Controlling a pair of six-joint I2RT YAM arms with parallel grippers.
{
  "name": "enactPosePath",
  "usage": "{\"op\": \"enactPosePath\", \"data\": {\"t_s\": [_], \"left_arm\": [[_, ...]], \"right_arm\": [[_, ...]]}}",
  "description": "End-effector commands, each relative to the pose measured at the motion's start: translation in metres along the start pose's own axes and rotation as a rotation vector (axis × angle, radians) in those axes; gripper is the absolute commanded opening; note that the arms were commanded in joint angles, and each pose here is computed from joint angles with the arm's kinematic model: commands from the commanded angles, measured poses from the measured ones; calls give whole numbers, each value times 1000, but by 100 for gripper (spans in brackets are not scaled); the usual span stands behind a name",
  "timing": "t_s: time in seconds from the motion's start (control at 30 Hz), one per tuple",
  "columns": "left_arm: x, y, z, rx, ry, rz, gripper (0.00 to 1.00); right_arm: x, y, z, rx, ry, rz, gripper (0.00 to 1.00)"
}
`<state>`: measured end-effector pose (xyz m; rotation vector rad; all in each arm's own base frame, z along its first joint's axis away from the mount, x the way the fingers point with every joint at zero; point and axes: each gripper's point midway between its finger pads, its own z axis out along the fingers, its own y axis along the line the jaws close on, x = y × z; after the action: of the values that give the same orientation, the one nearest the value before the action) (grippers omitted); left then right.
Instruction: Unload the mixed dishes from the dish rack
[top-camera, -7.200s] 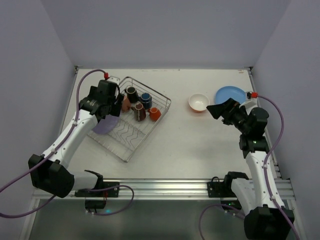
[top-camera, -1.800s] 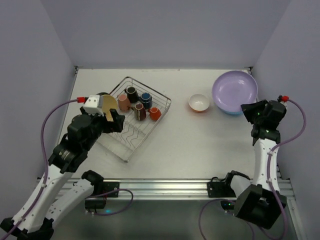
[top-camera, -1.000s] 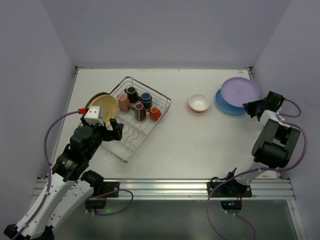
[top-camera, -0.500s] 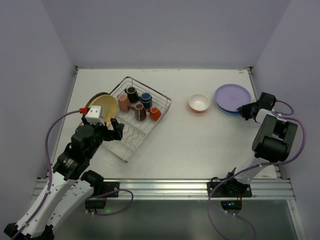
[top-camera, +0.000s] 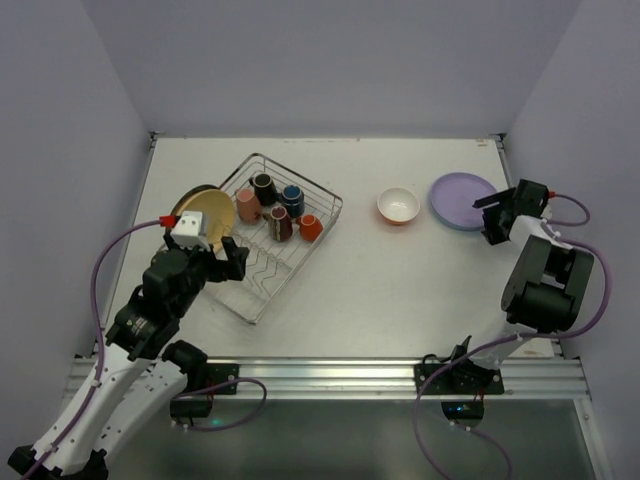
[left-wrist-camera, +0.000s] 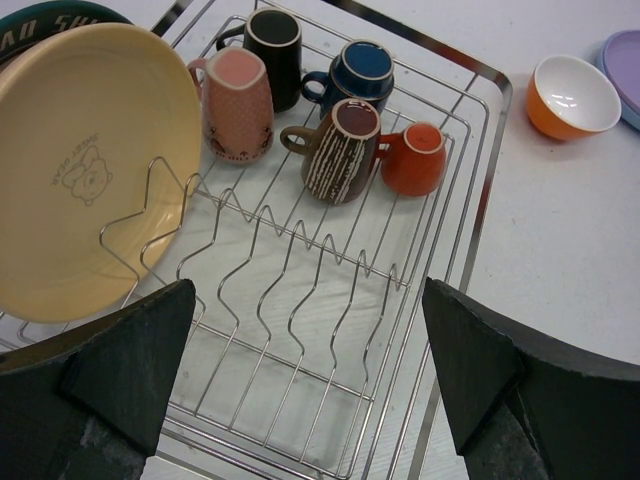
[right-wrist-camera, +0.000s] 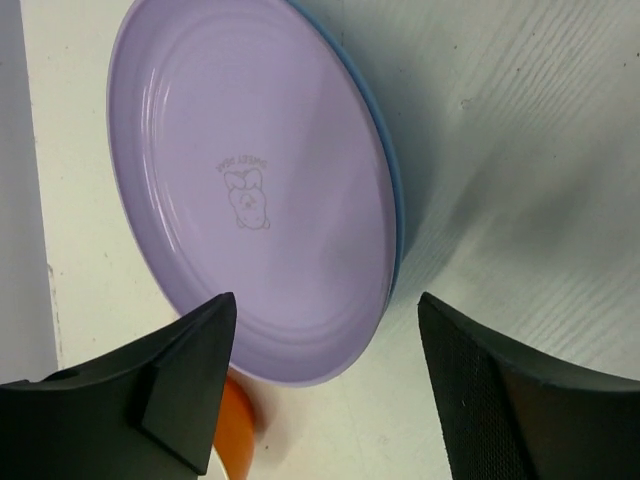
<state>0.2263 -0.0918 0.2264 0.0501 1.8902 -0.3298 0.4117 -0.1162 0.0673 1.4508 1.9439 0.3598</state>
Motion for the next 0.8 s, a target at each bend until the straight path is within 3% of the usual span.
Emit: {"op": "enactPosePath", "data": {"t_s": [0.0, 0.1, 0.23, 0.37, 0.47, 0.53, 0.67, 0.77], "left_arm": [[-13, -2, -1, 8, -52, 3, 100], [-13, 5, 0, -32, -51, -1, 100], [-14, 20, -1, -112, -51, -16, 100], [-20, 36, -2, -188, -72, -36, 100], [-24, 43, -3, -229, -76, -42, 100], [-31, 42, -1, -237, -67, -38, 100], [-46, 42, 1, -267, -11, 18, 100], [-58, 48, 13, -316, 19, 101, 100]], "right_arm": [[-20, 14, -17, 16, -87, -76, 77], [-22, 17, -20, 52, -91, -114, 83], [-18, 24, -31, 62, -115, -177, 99], [-18, 33, -54, 76, -187, -243, 99], [-5, 52, -89, -14, -223, -311, 99], [19, 74, -123, -170, -202, -362, 99], [73, 100, -175, -525, -104, -513, 99], [94, 91, -185, -596, -36, -575, 99]]}}
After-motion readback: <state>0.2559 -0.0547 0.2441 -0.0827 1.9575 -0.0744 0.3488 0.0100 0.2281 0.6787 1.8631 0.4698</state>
